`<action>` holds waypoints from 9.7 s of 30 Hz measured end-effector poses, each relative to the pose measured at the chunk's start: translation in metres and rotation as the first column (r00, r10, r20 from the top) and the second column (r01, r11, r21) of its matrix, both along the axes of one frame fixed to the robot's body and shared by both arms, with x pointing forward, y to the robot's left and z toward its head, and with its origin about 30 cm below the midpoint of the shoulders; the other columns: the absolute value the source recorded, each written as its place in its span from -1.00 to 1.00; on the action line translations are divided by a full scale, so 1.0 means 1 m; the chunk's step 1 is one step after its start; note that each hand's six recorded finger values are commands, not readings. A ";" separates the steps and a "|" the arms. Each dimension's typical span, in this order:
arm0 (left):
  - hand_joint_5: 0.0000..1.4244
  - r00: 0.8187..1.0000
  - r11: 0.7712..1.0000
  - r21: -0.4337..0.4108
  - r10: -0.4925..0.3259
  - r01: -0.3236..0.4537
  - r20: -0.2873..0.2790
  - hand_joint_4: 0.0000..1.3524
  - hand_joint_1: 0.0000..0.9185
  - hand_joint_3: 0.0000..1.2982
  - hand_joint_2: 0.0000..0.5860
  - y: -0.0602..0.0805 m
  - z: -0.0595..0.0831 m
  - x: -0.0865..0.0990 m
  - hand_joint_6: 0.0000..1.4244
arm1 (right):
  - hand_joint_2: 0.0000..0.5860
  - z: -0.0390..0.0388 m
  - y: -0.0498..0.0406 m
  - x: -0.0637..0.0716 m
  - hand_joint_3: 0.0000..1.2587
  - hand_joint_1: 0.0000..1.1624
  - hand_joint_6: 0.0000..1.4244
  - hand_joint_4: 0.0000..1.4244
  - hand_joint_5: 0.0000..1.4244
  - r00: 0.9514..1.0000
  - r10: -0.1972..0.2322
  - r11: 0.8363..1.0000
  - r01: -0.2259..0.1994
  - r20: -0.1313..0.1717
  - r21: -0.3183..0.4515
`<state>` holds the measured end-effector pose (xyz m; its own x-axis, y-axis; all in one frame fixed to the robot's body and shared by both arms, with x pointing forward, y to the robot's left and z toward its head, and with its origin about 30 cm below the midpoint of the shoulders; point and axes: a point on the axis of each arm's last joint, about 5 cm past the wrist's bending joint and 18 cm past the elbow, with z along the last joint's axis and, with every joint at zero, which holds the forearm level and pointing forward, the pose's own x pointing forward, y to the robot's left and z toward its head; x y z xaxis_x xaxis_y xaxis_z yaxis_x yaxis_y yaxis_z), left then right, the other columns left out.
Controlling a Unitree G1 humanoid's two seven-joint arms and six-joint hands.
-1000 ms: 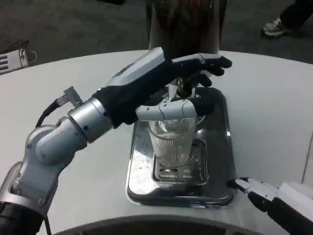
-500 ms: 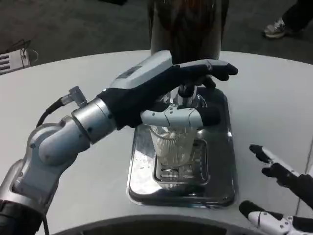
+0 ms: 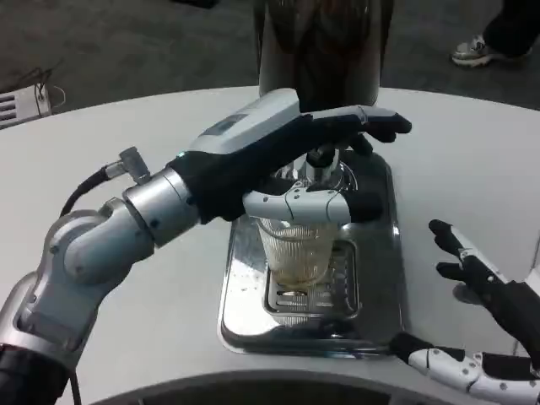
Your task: Grasp the cup under the faucet to collect the drink, then remove the cup.
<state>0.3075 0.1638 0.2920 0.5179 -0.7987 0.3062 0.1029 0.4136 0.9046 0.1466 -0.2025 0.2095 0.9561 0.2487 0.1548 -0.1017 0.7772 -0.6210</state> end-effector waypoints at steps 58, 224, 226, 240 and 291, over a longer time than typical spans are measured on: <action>-0.58 0.999 0.999 0.000 0.033 -0.033 0.005 -0.66 -1.00 -0.63 -0.82 0.011 0.009 -0.006 -0.56 | -0.28 -0.0340 0.0795 0.101 -1.00 0.36 -0.91 -1.00 -0.93 0.999 -0.009 0.968 -0.004 0.053 0.251; -0.76 0.733 0.730 -0.121 0.636 -0.673 -0.240 -0.83 -1.00 -0.63 -0.71 0.089 -0.099 -0.152 -0.63 | -0.22 -0.0500 0.1216 0.083 0.59 0.60 1.00 0.74 1.00 0.979 -0.100 0.965 0.051 0.179 0.259; -0.76 0.735 0.731 -0.123 0.635 -0.671 -0.238 -0.83 -1.00 -0.63 -0.71 0.089 -0.099 -0.152 -0.63 | -0.22 -0.0508 0.1157 0.075 0.60 0.60 1.00 0.74 1.00 0.980 -0.089 0.966 0.042 0.176 0.255; -0.76 0.782 0.775 -0.133 0.585 -0.617 -0.216 -0.83 -1.00 -0.63 -0.71 0.079 -0.098 -0.150 -0.63 | -0.19 -0.0276 0.0756 0.030 0.67 0.59 1.00 0.81 1.00 0.971 -0.035 0.965 -0.030 0.239 0.262; -1.00 0.917 0.895 0.242 0.396 -0.374 -0.046 -1.00 -1.00 -1.00 -0.77 0.029 -0.081 -0.194 -1.00 | -0.18 0.0150 0.0031 -0.028 0.73 0.59 1.00 0.85 1.00 0.948 0.139 0.988 -0.153 0.286 0.029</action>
